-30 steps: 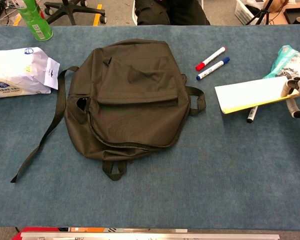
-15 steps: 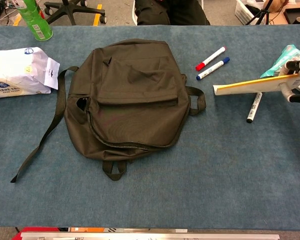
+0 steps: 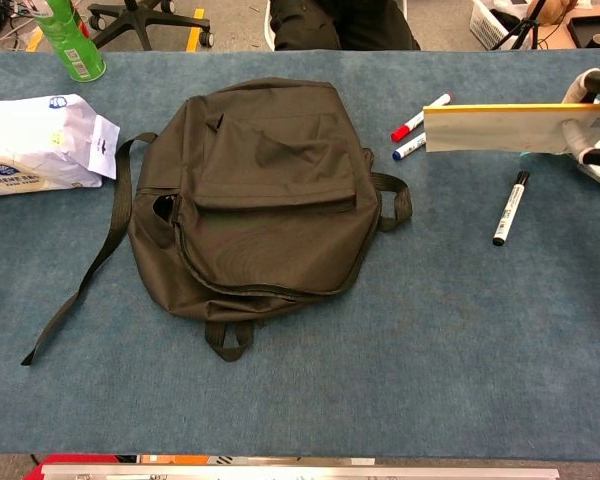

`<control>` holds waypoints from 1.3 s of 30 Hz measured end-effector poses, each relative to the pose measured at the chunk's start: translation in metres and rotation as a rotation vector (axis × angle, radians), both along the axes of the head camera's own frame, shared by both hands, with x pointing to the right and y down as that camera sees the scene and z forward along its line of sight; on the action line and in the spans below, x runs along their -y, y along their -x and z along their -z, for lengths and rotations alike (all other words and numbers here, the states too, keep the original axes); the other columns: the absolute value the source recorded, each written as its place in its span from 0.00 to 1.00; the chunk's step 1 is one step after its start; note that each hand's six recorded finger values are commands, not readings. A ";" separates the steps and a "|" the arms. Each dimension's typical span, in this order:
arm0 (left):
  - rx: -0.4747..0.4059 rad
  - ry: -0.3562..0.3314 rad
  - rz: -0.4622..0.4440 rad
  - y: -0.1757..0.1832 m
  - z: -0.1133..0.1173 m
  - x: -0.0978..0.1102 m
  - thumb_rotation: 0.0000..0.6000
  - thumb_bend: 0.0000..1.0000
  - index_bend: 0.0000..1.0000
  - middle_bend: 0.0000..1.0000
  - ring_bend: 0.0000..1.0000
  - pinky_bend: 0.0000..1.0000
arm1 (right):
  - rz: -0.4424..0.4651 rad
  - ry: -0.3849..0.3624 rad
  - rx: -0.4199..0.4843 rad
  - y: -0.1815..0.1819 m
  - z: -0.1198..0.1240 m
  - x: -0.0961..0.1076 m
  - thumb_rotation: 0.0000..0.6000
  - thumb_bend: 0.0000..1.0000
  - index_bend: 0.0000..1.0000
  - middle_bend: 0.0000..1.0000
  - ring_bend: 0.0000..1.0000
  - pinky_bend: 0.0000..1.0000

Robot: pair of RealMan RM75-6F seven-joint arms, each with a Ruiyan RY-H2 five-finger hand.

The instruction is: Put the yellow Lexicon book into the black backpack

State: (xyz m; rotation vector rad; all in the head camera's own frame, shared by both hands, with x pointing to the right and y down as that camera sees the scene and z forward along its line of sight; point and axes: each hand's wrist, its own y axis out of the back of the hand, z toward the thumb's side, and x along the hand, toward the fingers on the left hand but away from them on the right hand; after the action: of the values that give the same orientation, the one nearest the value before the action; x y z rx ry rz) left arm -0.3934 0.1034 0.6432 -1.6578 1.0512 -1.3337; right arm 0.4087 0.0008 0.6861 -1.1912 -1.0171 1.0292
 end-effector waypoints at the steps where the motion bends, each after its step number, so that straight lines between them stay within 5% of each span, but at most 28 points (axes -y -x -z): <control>1: 0.004 0.000 -0.005 0.000 0.000 0.001 1.00 0.18 0.18 0.19 0.20 0.18 | 0.011 -0.011 -0.002 0.000 0.003 0.002 1.00 0.36 0.84 0.71 0.53 0.57; 11: -0.041 0.050 -0.132 -0.025 0.001 0.019 1.00 0.18 0.19 0.19 0.20 0.18 | 0.068 -0.084 0.003 0.002 0.036 0.013 1.00 0.35 0.84 0.71 0.54 0.57; 22: -0.091 0.132 -0.444 -0.091 -0.009 0.033 1.00 0.18 0.19 0.19 0.20 0.18 | 0.069 -0.176 0.015 -0.007 0.090 0.021 1.00 0.35 0.84 0.72 0.55 0.58; 32: -0.148 0.193 -0.645 -0.164 -0.038 0.036 1.00 0.18 0.18 0.18 0.20 0.18 | 0.069 -0.201 0.023 -0.012 0.114 0.014 1.00 0.35 0.84 0.73 0.55 0.58; 39: -0.125 0.206 -0.707 -0.192 -0.060 0.040 1.00 0.18 0.18 0.17 0.19 0.18 | 0.074 -0.197 0.029 -0.014 0.120 0.006 1.00 0.34 0.85 0.73 0.56 0.59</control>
State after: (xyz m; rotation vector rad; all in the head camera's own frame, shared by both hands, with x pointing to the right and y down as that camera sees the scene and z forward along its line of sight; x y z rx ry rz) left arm -0.2014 0.0633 0.7030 -2.0237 0.3211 -0.8887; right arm 0.4231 -0.0054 0.5662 -1.0765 -1.0631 0.8356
